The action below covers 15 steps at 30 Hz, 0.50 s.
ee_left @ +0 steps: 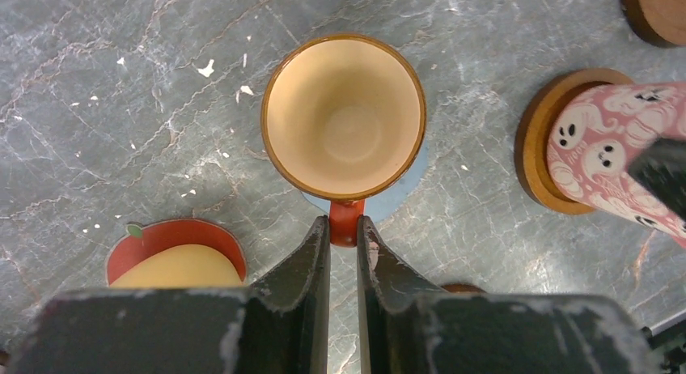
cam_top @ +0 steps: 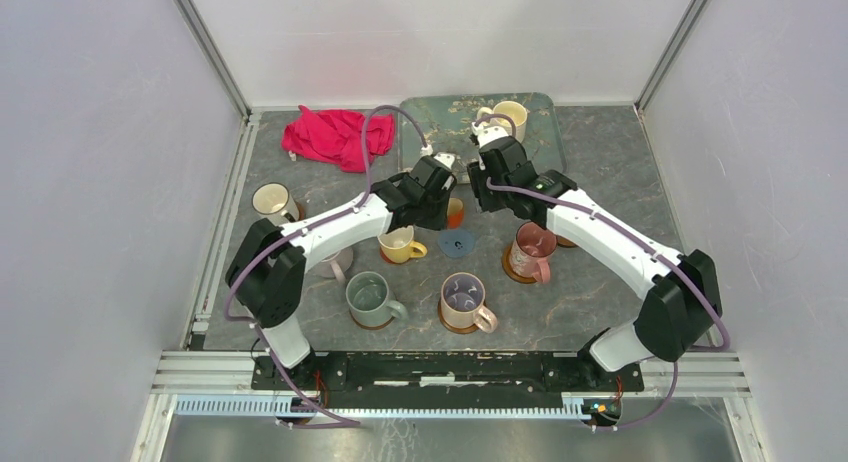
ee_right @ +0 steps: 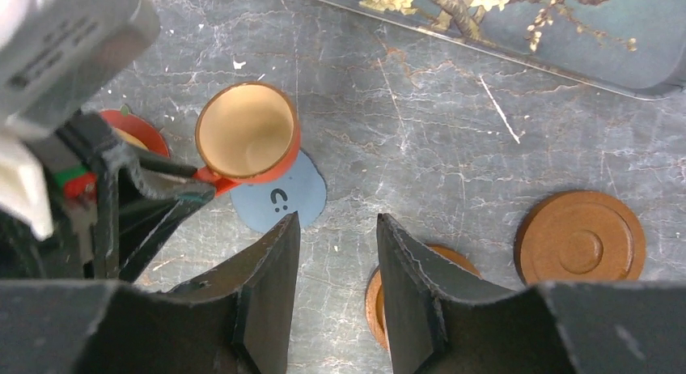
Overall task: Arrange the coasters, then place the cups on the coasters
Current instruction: Place the cup on the coaster.
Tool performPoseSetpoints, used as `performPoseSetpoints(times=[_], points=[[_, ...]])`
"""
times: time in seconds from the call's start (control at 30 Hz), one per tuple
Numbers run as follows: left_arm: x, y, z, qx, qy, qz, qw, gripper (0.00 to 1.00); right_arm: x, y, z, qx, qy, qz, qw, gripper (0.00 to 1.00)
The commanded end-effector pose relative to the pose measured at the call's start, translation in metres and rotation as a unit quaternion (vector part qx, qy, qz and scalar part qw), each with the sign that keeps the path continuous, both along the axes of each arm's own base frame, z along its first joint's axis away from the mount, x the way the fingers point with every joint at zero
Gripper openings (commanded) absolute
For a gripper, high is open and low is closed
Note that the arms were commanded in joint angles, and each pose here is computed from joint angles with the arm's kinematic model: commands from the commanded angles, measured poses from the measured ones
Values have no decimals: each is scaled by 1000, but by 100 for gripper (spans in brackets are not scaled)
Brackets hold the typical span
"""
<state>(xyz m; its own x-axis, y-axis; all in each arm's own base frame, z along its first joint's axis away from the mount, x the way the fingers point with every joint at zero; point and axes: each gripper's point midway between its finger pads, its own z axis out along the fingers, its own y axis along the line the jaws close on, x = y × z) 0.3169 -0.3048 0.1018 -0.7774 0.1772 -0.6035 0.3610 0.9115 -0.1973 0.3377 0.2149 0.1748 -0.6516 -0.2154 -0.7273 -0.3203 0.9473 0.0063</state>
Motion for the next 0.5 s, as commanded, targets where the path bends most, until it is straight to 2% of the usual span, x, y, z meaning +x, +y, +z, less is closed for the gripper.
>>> performPoseSetpoints(times=[0.0,0.47], points=[[-2,-10,32,1,-66,-41,997,2,7,-9,33,10,-44,-15,999,46],[-20,-9,5,50,-61,-53,996,2,2,-18,29,10,-42,-21,999,46]])
